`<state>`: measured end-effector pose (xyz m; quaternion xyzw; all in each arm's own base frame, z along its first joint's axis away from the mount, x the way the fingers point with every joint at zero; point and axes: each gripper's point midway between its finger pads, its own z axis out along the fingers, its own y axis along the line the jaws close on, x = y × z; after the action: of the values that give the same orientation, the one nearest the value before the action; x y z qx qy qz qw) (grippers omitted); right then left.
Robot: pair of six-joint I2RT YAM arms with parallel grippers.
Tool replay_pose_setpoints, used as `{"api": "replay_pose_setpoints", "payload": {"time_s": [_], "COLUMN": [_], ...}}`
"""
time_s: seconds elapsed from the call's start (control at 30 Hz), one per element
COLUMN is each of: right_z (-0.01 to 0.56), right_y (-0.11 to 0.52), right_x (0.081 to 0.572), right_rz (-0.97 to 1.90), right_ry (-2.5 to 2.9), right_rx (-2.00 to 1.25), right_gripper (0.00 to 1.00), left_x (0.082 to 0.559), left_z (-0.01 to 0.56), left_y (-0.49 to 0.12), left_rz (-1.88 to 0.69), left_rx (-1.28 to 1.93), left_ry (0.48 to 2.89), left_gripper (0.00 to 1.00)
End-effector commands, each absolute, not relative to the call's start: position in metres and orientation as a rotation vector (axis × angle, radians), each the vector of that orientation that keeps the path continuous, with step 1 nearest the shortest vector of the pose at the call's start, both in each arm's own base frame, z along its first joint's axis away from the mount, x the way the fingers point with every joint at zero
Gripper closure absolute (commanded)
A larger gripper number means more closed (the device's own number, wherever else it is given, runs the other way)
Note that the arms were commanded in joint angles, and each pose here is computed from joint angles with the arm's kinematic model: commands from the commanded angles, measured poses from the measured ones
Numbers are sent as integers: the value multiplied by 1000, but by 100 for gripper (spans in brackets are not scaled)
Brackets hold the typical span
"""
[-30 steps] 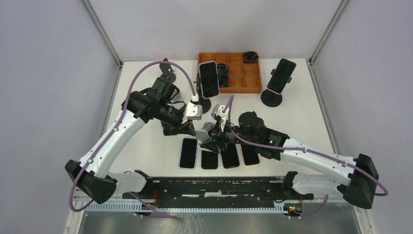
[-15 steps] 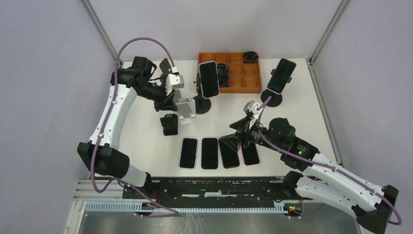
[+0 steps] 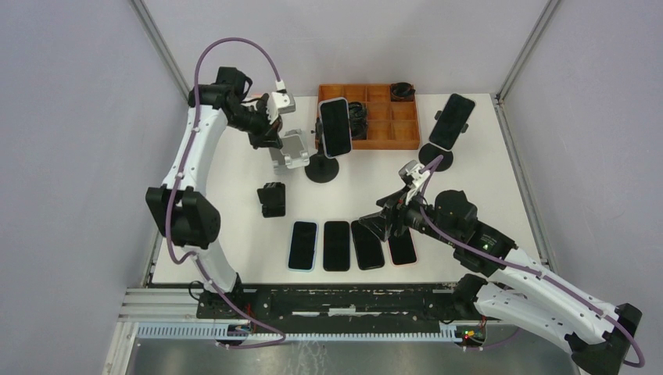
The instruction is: Remove the phone from the phone stand
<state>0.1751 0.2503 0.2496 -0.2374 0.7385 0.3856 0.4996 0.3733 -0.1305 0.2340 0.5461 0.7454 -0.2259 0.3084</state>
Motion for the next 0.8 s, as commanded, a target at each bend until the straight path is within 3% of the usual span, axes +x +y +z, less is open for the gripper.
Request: {"api": "replay_pose_setpoints", "payload": {"time_s": [0.0,0.27,0.77], "right_z": [253,244,247], "right_y": [247,247,252], "right_x": [184,189,213], "right_rz": [936,941,938], "right_ry": [1785,1814,1846], "right_rx": [-501,-474,-463], "right_gripper": [21,21,21], "left_x": [427,495,549], "left_z": [246,214,124], "left_y": [-140,-139,-136], "left_rz": [-534,-405,-291], "left_rx": [1392,1341,1401], "left_ry": [1887,1874,1933], "left_gripper": [98,98,98]}}
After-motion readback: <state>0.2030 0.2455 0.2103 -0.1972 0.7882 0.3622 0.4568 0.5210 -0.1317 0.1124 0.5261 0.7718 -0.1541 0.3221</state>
